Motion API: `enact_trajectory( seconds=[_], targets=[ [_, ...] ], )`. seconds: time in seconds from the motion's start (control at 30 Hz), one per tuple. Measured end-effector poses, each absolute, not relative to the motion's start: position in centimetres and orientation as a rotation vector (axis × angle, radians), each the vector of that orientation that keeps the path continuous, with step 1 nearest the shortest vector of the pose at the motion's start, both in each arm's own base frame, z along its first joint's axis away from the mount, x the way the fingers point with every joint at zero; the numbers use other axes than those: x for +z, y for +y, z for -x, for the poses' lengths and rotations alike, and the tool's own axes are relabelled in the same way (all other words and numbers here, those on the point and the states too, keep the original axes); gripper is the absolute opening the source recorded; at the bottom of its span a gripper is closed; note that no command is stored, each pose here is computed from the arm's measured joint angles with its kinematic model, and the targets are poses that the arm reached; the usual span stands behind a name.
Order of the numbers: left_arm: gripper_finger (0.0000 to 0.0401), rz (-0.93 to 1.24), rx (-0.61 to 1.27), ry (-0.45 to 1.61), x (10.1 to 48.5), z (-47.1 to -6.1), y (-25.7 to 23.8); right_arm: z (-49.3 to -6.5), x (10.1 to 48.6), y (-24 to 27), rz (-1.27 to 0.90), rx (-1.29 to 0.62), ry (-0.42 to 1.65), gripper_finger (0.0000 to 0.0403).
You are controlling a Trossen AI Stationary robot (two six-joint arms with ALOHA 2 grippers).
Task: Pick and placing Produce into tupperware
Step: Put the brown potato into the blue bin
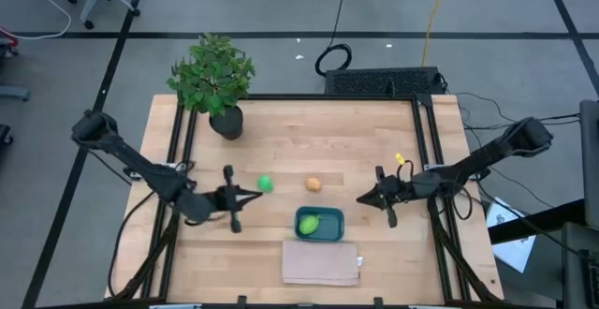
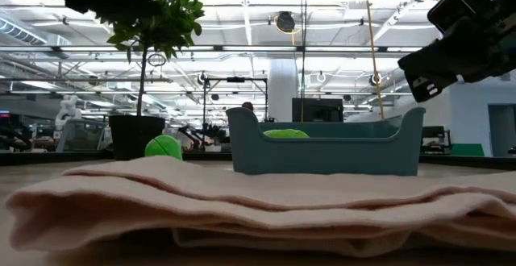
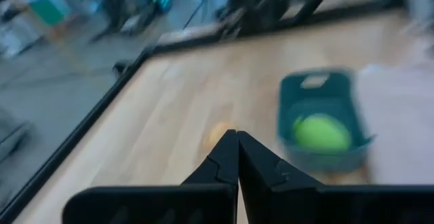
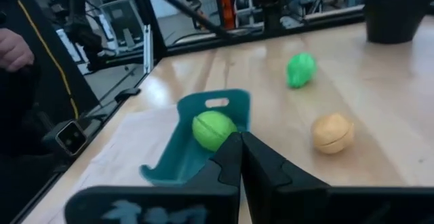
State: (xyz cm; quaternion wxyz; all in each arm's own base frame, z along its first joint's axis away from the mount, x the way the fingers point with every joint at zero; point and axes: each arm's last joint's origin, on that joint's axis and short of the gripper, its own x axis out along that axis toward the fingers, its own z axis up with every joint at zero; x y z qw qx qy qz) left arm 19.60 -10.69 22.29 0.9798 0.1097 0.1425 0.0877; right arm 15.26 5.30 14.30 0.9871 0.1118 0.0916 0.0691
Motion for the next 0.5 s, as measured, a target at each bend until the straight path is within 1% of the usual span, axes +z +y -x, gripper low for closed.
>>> enact_trajectory(
  seconds=[0.17, 0.33, 0.5],
  targets=[
    [0.0001, -0.242, 0.049, 0.117, 21.6, -16.7, -9.1, -14.9, 14.6, 4.8, -0.202, 0.126, 0.14, 0.0],
    [0.0001, -0.273, -0.033, 0.036, 20.8, -14.2, -7.7, -14.8, 15.3, 4.2, -0.186, 0.105, 0.084, 0.0],
    [0.0, -0.347, -0.13, -0.036, 20.8, -12.8, -6.6, -14.9, 15.6, 3.4, -0.173, 0.089, 0.066, 0.0]
  ],
)
